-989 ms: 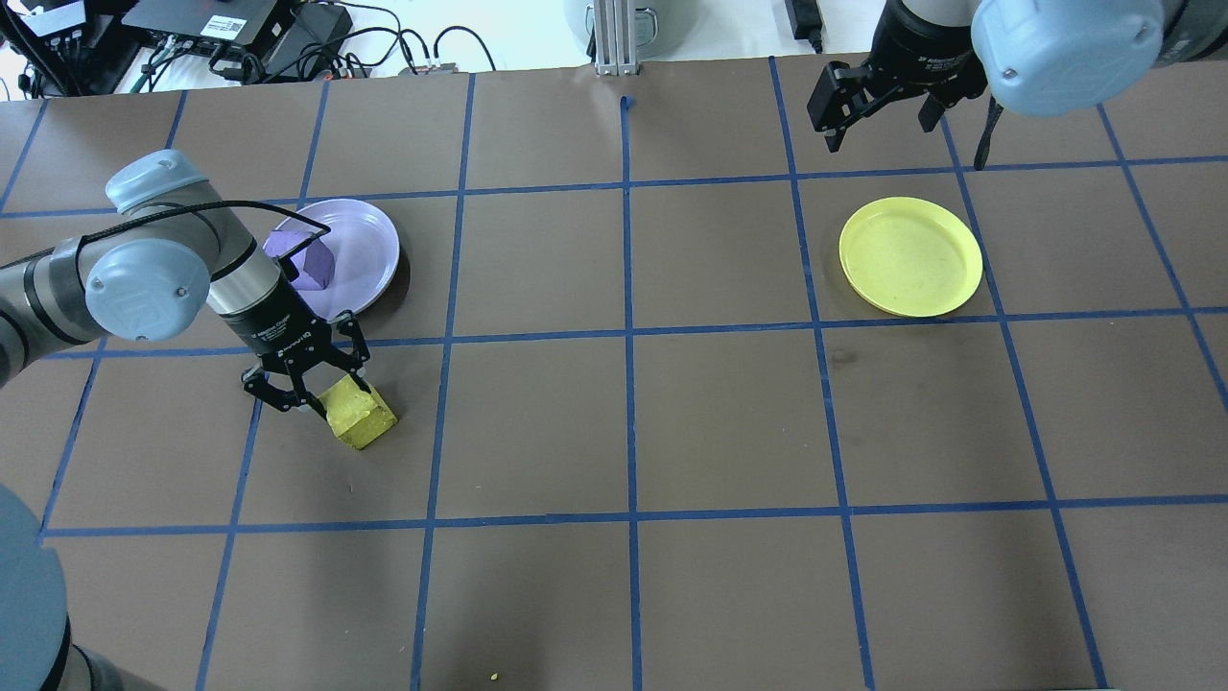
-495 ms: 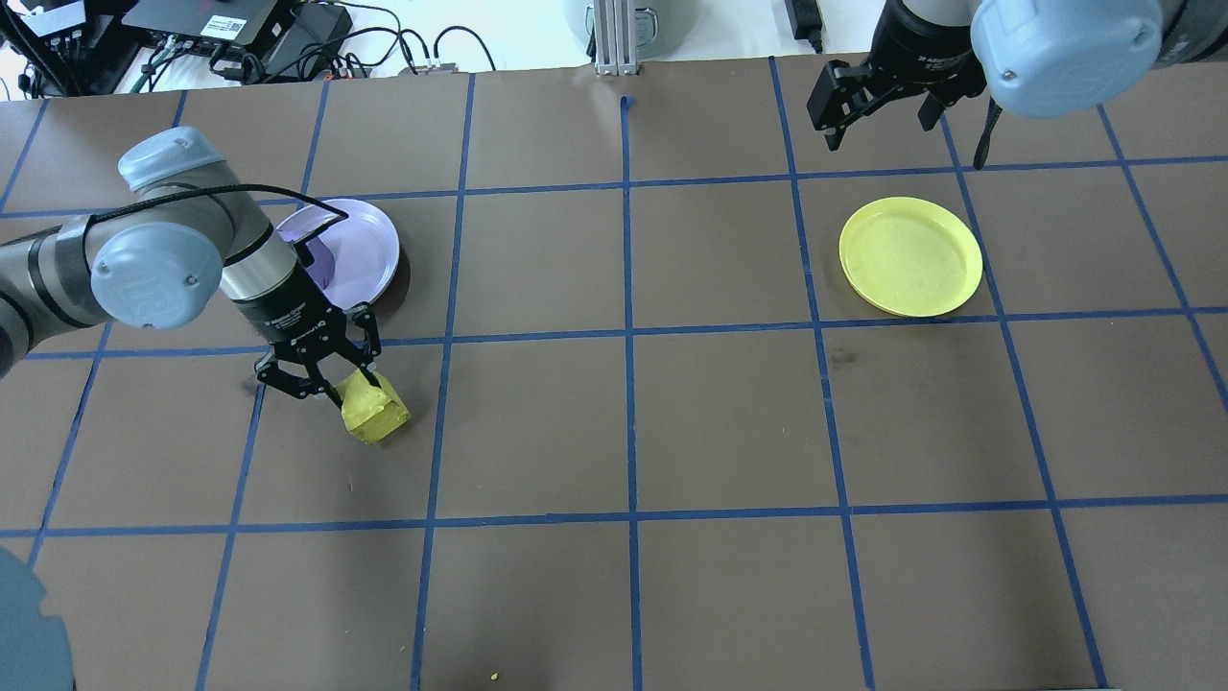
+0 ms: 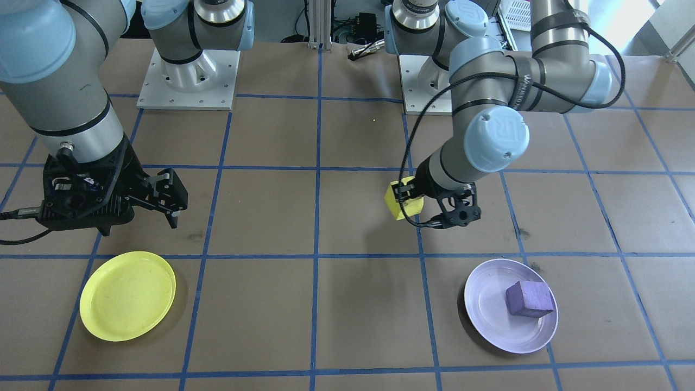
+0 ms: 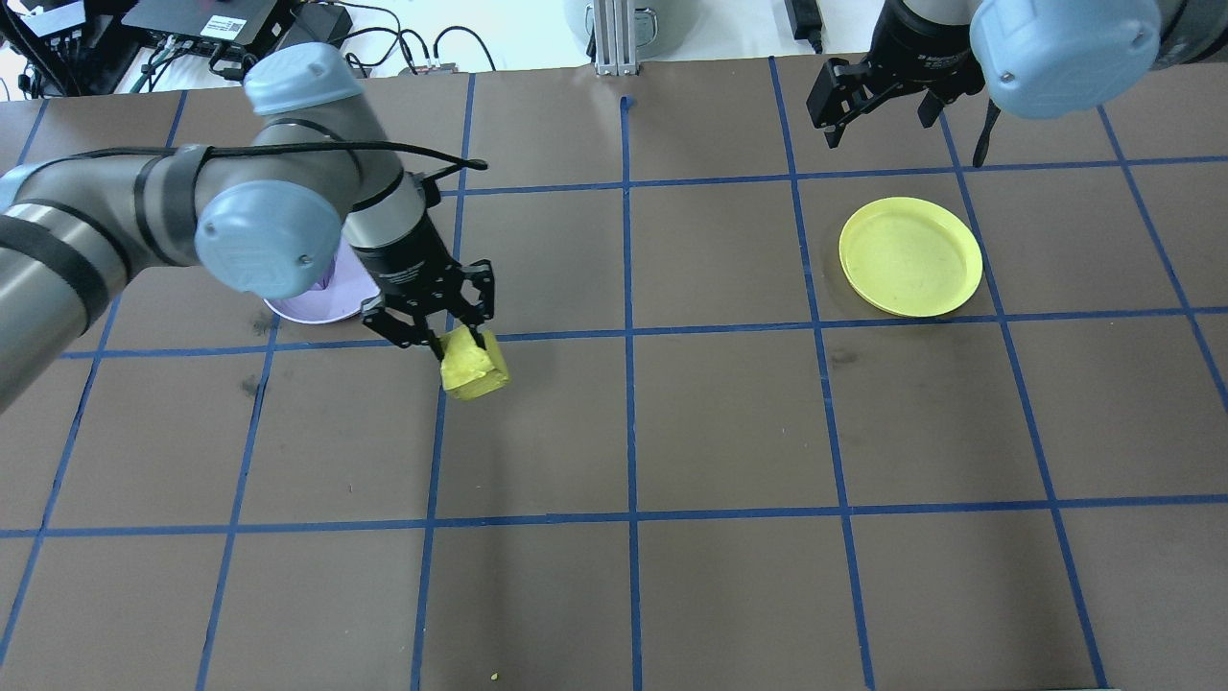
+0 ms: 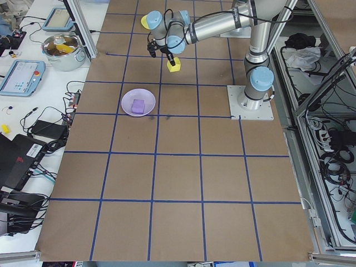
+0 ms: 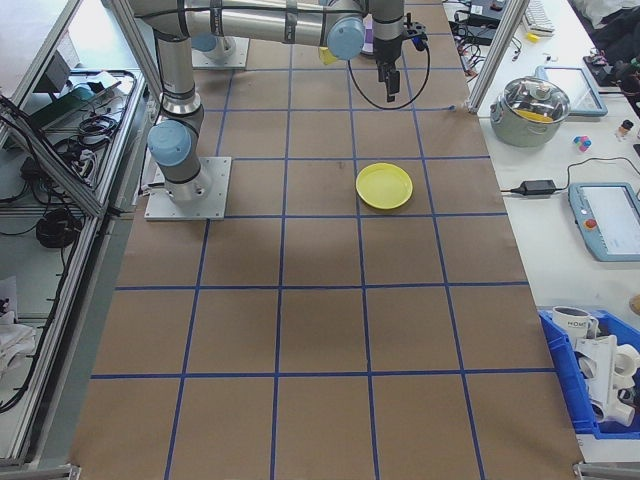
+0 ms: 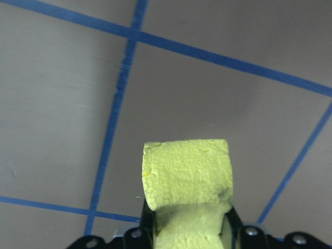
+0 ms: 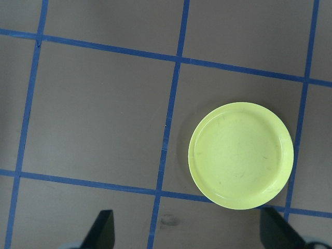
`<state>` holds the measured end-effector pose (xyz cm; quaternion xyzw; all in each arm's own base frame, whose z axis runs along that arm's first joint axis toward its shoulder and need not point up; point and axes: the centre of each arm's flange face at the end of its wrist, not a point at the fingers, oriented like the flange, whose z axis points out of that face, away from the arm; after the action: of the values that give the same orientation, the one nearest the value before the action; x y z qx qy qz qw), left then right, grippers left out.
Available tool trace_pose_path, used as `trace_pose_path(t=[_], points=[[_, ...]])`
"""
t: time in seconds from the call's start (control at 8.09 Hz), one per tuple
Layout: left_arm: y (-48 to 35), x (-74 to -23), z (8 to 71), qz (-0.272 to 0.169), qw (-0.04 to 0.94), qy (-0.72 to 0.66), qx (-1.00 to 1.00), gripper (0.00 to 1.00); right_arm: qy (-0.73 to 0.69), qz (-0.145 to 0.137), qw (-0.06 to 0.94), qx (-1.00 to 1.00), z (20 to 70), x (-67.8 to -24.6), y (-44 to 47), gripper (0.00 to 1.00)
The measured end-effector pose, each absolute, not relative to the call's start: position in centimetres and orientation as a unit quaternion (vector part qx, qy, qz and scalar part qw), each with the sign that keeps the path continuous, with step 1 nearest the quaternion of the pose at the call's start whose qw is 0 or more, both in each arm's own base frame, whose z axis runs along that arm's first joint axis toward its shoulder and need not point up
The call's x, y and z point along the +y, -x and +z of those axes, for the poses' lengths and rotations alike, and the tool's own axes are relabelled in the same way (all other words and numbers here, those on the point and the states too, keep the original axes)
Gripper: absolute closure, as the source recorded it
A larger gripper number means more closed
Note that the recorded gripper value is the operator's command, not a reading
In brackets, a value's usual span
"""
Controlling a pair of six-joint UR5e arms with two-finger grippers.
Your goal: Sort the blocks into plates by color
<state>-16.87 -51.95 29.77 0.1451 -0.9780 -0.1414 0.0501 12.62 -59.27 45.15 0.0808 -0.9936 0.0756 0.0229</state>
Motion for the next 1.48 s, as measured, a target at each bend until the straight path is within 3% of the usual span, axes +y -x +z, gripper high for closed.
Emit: trace_pose_path(t=[0.37, 0.62, 0.99, 1.11, 1.24, 1.36, 1.48], points=[[28.3, -49.4, 31.5, -0.132, 0.077, -0.058, -0.987, 0.96, -0.079, 0.07, 0.027, -0.994, 45.1, -59.0, -12.4, 0.0], [32.9, -48.4, 29.6, -0.127, 0.084, -0.028, -0.988, 0.96, -0.074, 0.05, 0.03, -0.996, 44.7, -58.7, -12.0, 0.0], [36.9, -48.2, 26.5, -0.122, 0.082, -0.013, -0.989, 0.84, -0.061, 0.029, 0.024, -0.997, 43.7, -58.8, -10.2, 0.0], [37.9, -47.9, 25.7, -0.125, 0.079, -0.017, -0.989, 0.61, -0.057, 0.024, 0.022, -0.998, 43.3, -58.7, -9.6, 0.0], [38.9, -47.7, 24.5, -0.127, 0.076, -0.023, -0.989, 0.56, -0.055, 0.022, 0.021, -0.998, 43.0, -58.7, -9.4, 0.0], [40.1, -47.6, 23.1, -0.121, 0.077, -0.021, -0.989, 0.4, -0.055, 0.021, 0.021, -0.998, 42.9, -58.6, -9.3, 0.0], [40.8, -47.7, 22.1, -0.116, 0.078, -0.019, -0.99, 0.04, -0.054, 0.021, 0.021, -0.998, 42.9, -58.6, -9.3, 0.0]])
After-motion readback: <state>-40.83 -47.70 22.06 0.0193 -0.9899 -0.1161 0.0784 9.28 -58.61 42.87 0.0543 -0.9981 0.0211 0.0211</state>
